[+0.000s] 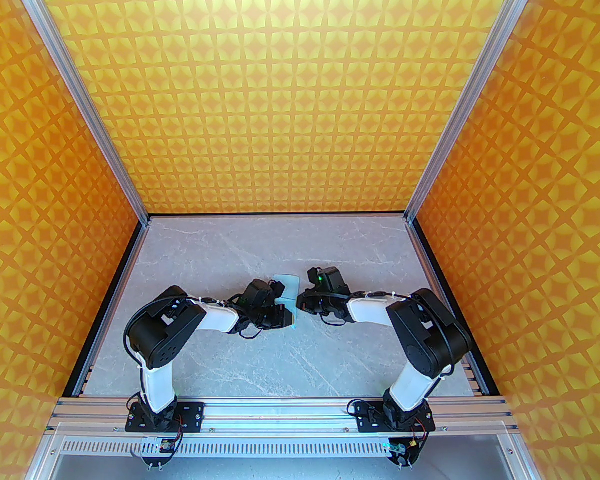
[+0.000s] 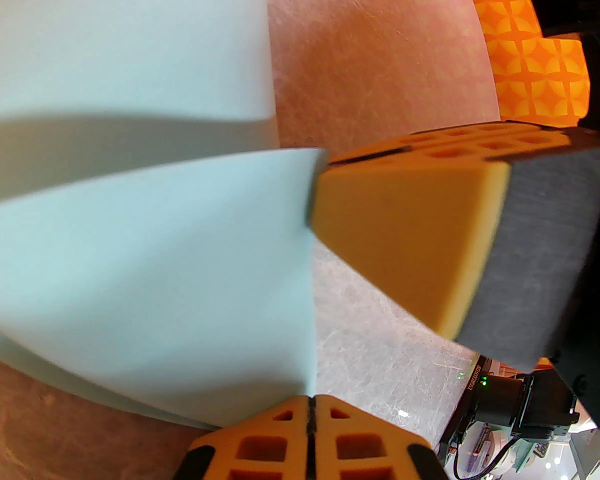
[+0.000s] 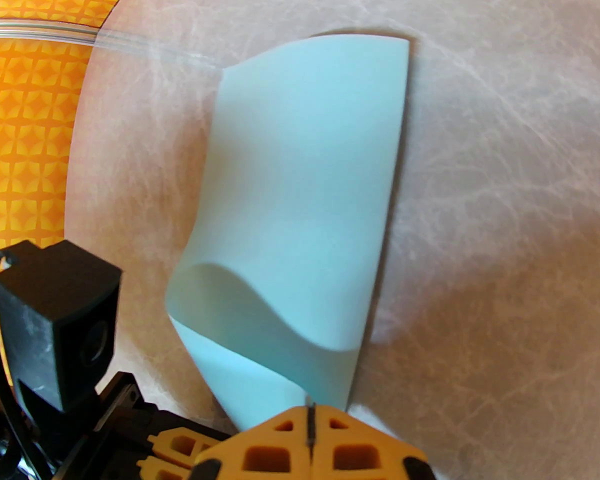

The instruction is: Fold a paper plane with a square sheet of paper (fold left side to right side)

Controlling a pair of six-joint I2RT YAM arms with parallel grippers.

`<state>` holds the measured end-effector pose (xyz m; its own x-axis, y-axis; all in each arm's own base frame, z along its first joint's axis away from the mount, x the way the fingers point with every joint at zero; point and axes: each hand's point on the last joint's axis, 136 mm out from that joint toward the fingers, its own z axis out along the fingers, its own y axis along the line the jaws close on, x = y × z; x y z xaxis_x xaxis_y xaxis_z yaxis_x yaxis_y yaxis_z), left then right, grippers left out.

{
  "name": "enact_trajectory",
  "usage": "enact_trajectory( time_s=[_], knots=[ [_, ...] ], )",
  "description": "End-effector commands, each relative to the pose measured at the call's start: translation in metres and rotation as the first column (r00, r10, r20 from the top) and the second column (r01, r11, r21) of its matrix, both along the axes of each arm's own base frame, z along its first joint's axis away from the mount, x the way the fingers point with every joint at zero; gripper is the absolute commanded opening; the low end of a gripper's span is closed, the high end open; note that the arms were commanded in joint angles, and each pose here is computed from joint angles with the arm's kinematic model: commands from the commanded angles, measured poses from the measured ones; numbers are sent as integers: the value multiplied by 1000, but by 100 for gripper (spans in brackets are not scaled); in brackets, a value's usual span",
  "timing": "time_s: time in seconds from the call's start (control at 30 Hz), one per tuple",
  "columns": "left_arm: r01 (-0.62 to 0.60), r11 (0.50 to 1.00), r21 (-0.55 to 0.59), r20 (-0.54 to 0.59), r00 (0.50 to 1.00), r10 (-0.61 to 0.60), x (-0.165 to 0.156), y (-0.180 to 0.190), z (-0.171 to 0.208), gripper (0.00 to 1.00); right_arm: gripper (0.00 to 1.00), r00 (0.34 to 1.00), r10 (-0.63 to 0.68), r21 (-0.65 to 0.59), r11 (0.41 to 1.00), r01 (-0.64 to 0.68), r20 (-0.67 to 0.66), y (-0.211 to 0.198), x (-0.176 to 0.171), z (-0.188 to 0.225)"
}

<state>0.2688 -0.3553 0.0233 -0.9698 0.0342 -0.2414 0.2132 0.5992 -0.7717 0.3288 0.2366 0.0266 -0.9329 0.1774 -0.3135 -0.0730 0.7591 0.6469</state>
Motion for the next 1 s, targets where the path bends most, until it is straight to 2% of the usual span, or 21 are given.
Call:
enact_trajectory(
  time_s=[0.0, 0.73, 0.97],
  knots=[
    [25, 999, 47, -49, 999, -23, -11, -1, -21, 8, 0, 1000, -6, -18, 1000, 6, 7, -2, 7, -3],
    [36, 998, 52, -50, 998, -33, -13, -3, -21, 8, 0, 1000, -10, -39, 999, 9, -14, -3, 9, -13],
    [37, 999, 39, -26, 999, -36, -10, -4, -3, 12, 0, 999, -11, -71, 997, 7, -53, -7, 4, -25]
  ],
)
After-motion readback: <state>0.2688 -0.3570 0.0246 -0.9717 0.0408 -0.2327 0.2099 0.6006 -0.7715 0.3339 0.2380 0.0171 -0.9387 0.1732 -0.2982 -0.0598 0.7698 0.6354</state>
